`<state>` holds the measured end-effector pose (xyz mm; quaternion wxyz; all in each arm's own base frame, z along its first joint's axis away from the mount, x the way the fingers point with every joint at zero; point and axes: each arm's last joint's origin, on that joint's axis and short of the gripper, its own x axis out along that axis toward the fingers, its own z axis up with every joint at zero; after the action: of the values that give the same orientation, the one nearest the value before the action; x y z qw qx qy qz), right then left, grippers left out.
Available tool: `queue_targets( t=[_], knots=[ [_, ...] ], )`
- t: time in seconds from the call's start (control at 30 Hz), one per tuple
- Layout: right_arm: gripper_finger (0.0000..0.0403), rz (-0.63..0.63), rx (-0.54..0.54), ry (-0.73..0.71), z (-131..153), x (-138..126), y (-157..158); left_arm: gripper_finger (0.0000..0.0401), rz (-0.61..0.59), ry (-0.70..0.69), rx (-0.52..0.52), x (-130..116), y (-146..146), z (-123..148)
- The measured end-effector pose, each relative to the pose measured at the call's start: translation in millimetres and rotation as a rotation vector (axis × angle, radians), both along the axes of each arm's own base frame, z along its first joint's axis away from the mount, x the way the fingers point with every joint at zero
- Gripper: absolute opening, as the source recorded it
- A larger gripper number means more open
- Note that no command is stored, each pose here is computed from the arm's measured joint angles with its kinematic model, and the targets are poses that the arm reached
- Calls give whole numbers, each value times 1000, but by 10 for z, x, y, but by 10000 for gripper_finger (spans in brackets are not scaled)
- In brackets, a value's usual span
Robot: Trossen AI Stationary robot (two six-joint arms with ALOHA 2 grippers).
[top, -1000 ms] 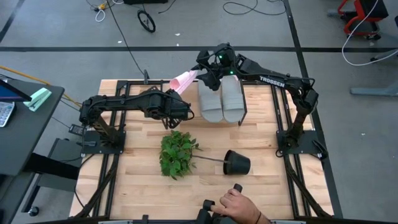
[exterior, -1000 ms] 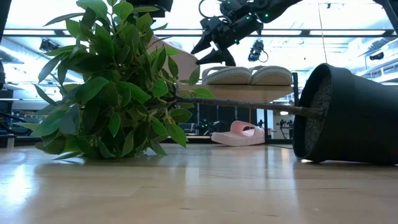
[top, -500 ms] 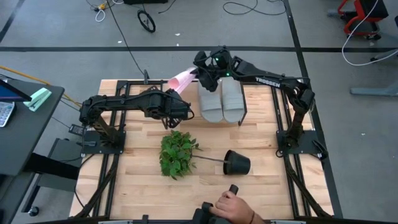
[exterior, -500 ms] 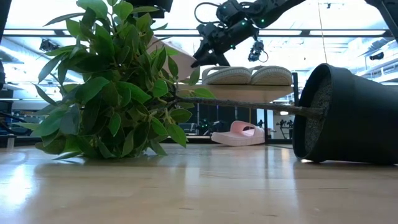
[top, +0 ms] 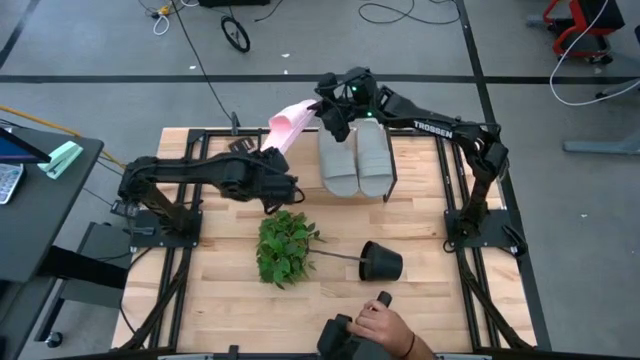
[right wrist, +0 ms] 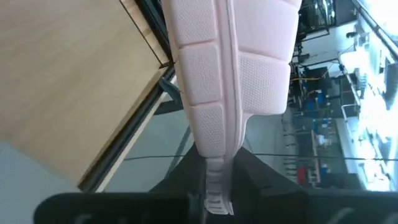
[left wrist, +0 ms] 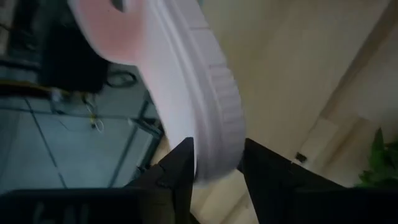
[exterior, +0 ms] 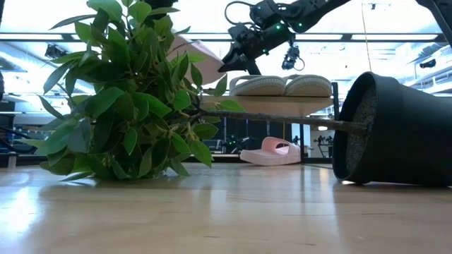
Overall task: Pick and place slides into the shelf
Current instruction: Put the bottom pink slide on the shelf
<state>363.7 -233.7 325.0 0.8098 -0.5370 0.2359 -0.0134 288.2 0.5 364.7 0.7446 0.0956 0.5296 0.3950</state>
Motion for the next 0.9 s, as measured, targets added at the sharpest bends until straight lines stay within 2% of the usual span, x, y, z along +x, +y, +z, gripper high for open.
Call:
queue_targets(
  t=[0.2,0.33,0.4,0.53,0.8,0.9],
  knots=[
    [46,-13,70,-13,-8,-75,-95,145,-68,-77,88,-201,-182,202],
    [46,19,144,-47,23,-106,-104,150,-133,-97,141,-310,-303,295],
    [46,58,167,-65,72,-120,-66,150,-182,-84,208,-352,-371,333],
    [46,97,189,-90,198,-174,16,145,-259,-96,301,-480,-497,432],
    [45,128,235,-111,416,-332,139,138,-330,-204,400,-834,-610,666],
    [45,142,240,-109,454,-351,191,145,-365,-191,430,-898,-628,703]
  ],
)
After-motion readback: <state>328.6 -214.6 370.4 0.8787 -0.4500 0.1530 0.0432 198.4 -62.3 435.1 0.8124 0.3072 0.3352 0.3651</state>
